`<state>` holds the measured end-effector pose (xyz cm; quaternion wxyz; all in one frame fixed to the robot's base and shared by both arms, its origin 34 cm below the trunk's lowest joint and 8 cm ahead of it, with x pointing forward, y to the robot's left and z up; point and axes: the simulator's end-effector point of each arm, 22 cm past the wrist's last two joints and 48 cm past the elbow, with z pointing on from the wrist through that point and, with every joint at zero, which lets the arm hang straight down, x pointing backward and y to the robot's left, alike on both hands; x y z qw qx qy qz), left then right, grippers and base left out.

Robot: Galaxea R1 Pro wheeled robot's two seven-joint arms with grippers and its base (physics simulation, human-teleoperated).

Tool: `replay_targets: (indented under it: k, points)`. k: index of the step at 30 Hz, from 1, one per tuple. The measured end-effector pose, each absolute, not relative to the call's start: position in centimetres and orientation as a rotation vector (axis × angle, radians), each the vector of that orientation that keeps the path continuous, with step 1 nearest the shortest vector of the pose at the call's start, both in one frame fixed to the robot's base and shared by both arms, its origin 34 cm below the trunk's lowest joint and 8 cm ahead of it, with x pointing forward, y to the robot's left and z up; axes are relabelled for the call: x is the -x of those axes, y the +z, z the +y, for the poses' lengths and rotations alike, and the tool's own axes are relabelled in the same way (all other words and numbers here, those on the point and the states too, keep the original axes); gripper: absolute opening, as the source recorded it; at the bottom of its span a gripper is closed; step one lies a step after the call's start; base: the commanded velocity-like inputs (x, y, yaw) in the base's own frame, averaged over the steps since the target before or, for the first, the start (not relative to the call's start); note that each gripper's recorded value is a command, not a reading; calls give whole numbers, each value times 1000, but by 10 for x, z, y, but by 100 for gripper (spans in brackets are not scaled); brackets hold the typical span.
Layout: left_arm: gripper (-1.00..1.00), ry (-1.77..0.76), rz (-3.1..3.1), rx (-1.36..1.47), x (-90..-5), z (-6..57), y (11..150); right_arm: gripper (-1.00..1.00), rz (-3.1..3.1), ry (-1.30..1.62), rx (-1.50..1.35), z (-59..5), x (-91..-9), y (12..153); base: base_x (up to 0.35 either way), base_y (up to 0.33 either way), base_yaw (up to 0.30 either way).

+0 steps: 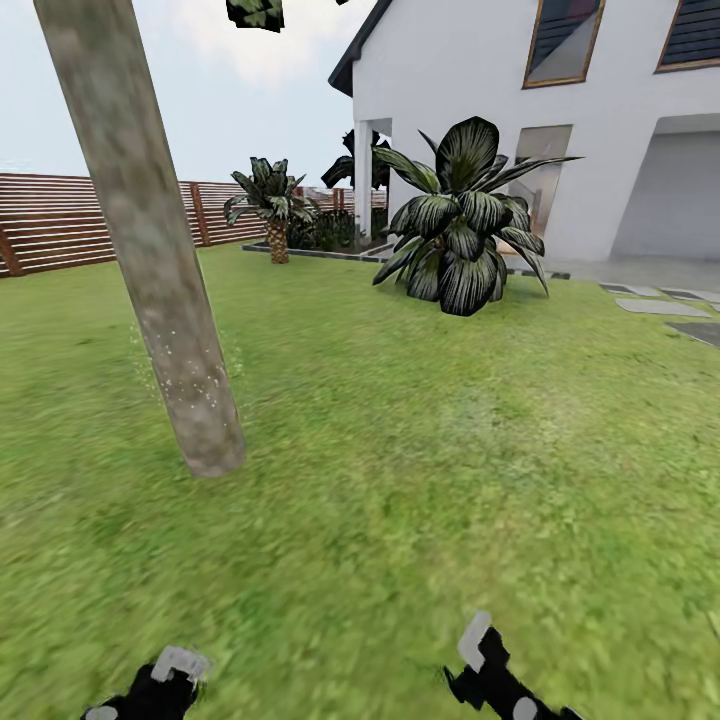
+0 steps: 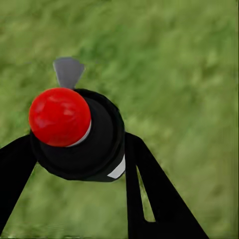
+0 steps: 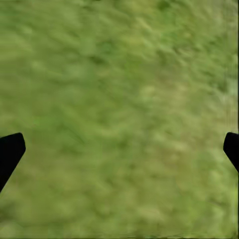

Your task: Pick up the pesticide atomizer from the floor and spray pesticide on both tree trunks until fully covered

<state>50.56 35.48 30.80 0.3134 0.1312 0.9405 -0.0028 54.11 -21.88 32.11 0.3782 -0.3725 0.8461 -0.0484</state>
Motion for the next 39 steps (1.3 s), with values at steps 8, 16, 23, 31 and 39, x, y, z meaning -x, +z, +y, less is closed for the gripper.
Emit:
replay_targets:
  k: [8,16,23,31,39]
  points:
    - [-100,168,2408,10,-464,397,301,100,2194,-159,219,-276,-523,329,0,0,0]
    - [-100,167,2402,121,-456,399,298,100,2198,-162,178,-280,-519,328,0,0,0]
    - [-100,196,2366,250,-445,418,301,100,2210,-168,164,-282,-512,324,-249,-81,166]
    - [-100,287,2310,288,-447,434,309,100,2213,-169,165,-282,-510,323,-301,-122,278]
    - [-100,290,2310,291,-447,434,309,100,2214,-163,164,-279,-509,322,-312,-77,279]
